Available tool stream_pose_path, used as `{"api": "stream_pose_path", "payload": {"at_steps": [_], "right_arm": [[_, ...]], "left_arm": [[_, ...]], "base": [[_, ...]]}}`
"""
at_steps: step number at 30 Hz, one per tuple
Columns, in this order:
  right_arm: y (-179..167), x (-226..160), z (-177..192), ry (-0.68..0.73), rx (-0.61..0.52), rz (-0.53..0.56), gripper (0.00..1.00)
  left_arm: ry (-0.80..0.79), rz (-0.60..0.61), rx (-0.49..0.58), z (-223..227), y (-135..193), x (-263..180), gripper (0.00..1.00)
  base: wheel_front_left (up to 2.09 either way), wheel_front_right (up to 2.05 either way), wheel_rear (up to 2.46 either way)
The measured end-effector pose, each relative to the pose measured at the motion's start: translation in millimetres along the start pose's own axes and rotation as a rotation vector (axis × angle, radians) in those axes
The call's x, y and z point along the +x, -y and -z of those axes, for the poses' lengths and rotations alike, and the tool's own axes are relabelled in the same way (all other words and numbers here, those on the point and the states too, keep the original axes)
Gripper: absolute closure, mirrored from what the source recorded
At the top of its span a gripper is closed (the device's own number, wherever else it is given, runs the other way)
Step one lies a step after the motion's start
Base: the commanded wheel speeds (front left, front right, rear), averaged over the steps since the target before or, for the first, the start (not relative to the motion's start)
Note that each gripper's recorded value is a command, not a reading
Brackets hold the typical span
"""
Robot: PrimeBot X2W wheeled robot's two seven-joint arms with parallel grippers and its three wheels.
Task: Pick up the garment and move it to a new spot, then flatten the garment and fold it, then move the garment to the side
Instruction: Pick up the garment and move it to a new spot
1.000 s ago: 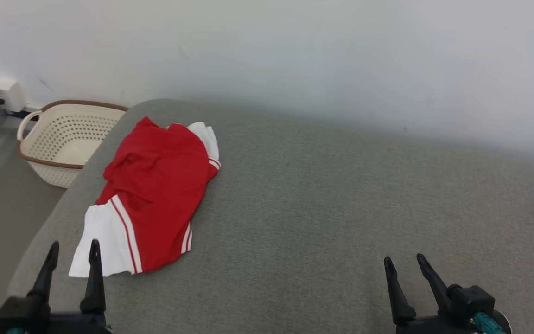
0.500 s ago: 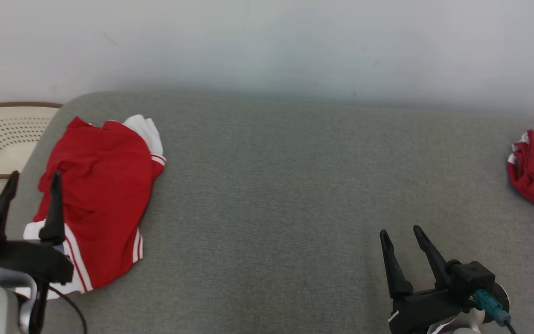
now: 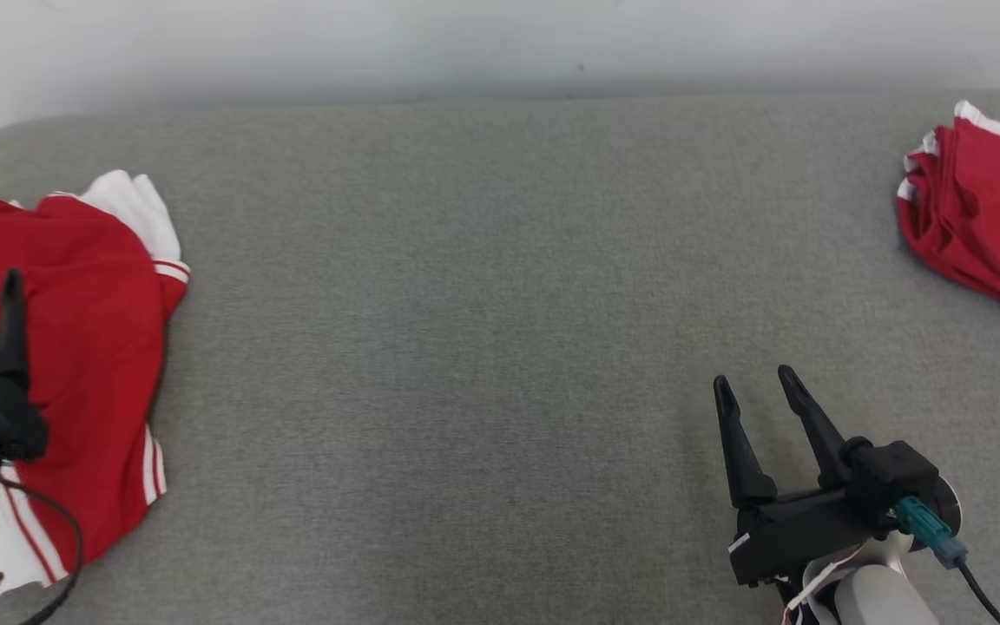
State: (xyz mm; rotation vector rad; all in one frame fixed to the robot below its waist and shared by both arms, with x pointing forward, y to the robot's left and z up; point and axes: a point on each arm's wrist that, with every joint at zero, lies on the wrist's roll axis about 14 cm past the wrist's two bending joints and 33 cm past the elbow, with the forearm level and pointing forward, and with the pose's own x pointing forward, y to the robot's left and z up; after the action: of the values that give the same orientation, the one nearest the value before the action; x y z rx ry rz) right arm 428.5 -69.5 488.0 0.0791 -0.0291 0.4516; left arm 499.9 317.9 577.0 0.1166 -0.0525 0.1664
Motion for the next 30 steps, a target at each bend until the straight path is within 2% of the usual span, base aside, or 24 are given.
{"api": "stream_pose_path", "payload": {"at_steps": [12,19,26,27,28,30], "right_arm": [[33.5,-4.7,15.4,-0.039,-0.005,0.082,0.00],[44.5,-10.4,22.3,-0.060,-0.009,0.112,0.00],[51.4,-13.2,22.8,-0.066,-0.018,0.127,0.00],[52.4,-13.6,23.0,-0.067,-0.020,0.128,0.00],[54.0,-14.3,23.2,-0.068,-0.023,0.131,0.00],[54.6,-14.3,22.4,-0.066,-0.024,0.133,0.00]], "left_arm": [[-0.314,0.047,0.042,86.5,13.1,37.4,0.00],[-0.564,0.075,0.054,142.4,24.5,28.7,0.00],[-0.693,0.082,0.015,164.4,32.2,22.9,0.00],[-0.695,0.079,0.007,165.5,31.6,22.8,0.38],[-0.684,0.089,0.019,165.1,33.5,23.8,1.00],[-0.655,0.102,0.033,161.4,36.3,26.0,1.00]], "base": [[0.00,0.00,0.00],[0.00,0.00,0.00],[0.00,0.00,0.00],[0.00,0.00,0.00],[0.00,0.00,0.00],[0.00,0.00,0.00]]}}
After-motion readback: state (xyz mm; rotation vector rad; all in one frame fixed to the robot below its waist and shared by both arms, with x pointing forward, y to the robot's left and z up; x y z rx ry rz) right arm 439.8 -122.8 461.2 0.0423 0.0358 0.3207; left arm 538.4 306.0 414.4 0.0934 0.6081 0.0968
